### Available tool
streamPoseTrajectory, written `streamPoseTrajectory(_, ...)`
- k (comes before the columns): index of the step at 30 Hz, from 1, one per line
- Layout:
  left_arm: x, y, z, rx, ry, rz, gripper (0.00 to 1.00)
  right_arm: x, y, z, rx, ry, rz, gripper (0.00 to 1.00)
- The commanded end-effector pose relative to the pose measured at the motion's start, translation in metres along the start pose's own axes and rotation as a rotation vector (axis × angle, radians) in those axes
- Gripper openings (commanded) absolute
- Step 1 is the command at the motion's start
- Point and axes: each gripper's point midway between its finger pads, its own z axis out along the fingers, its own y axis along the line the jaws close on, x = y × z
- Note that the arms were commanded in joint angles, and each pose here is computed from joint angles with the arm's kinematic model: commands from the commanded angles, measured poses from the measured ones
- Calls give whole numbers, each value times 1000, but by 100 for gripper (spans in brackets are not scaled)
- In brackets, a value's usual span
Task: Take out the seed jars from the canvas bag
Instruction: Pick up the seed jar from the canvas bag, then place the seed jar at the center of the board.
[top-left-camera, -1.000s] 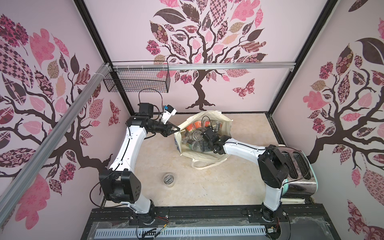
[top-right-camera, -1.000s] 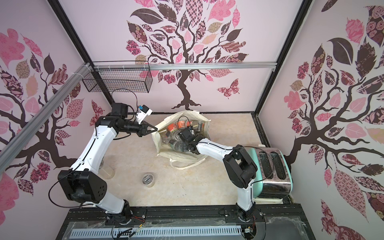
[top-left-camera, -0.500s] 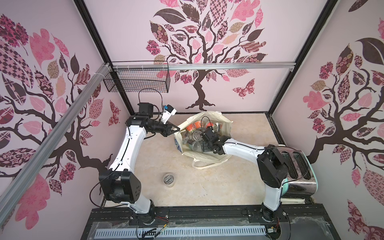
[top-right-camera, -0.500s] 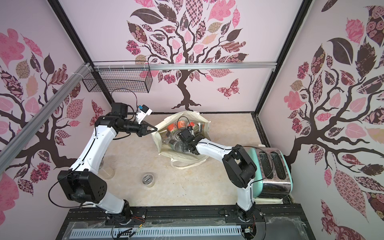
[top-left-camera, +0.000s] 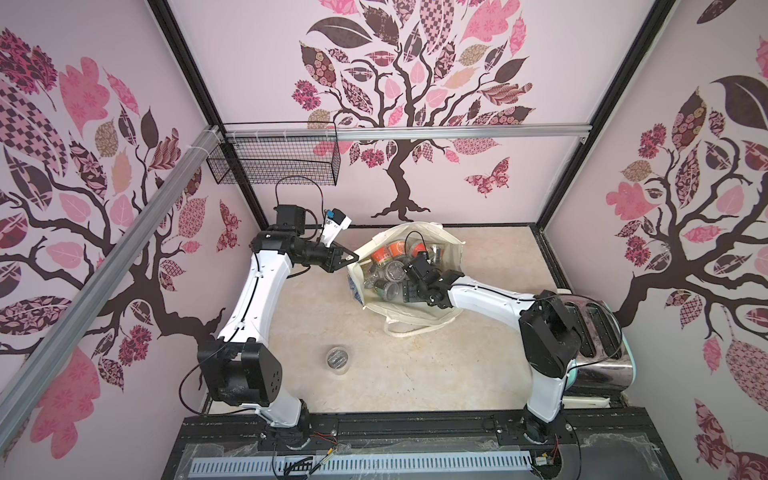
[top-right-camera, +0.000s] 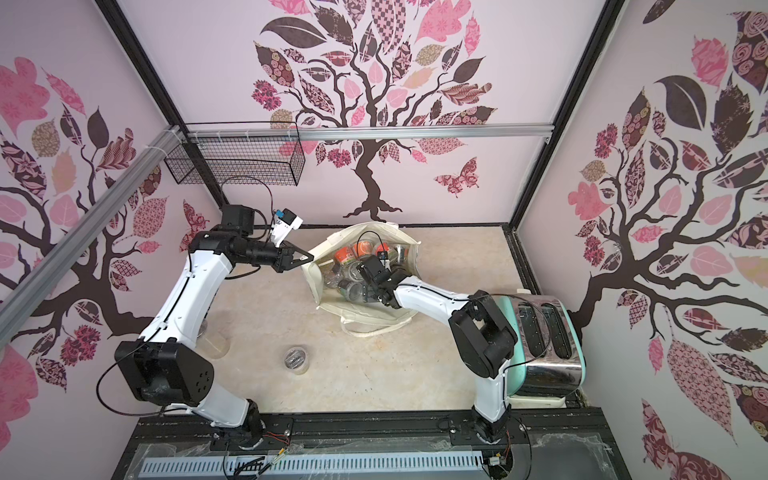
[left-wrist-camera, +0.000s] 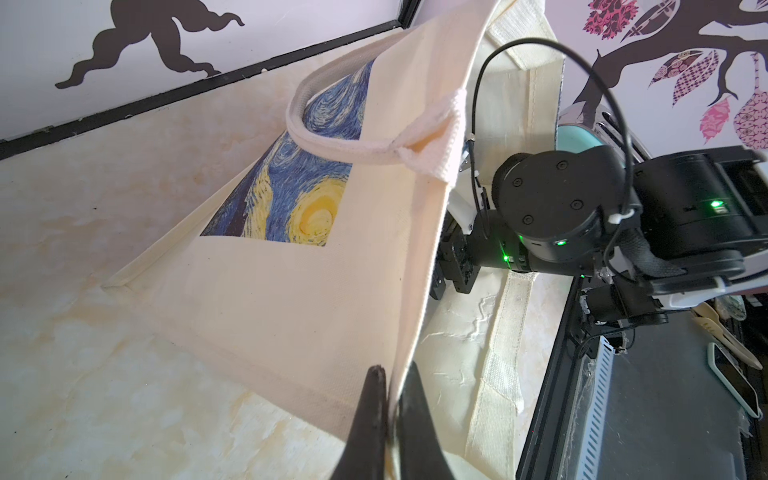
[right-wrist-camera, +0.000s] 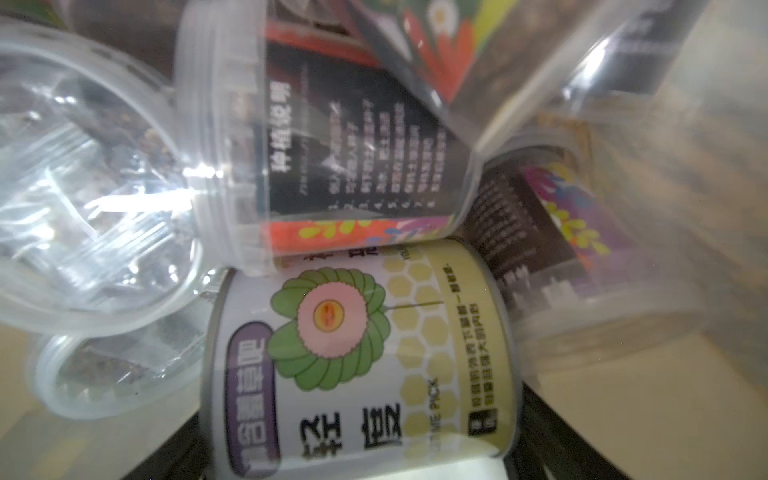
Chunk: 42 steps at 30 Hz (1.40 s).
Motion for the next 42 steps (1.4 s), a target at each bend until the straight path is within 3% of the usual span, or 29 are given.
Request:
streamPoseTrajectory(1, -11, -3, -8, -1, -28, -9, 0, -25, 1, -35, -57, -63, 85, 77)
streamPoseTrajectory(11, -18, 13, -7, -31, -55, -70, 0, -49, 32, -87, -308, -122, 132, 76)
streamPoseTrajectory(24, -38, 64, -16, -151, -111, -167, 0, -88, 66, -193, -661, -200, 102, 74)
streamPoseTrajectory(28, -43, 81, -13, -188, -118, -191, 0, -79, 83, -216, -787, -135, 48, 74)
streamPoseTrajectory(33, -49, 107, -13, -244, -125, -226, 0, -43, 103, -236, -966, 58, -40, 74)
streamPoseTrajectory(42, -50, 141, -10, -318, -124, -274, 0, 47, 96, -232, -1033, 363, -61, 71)
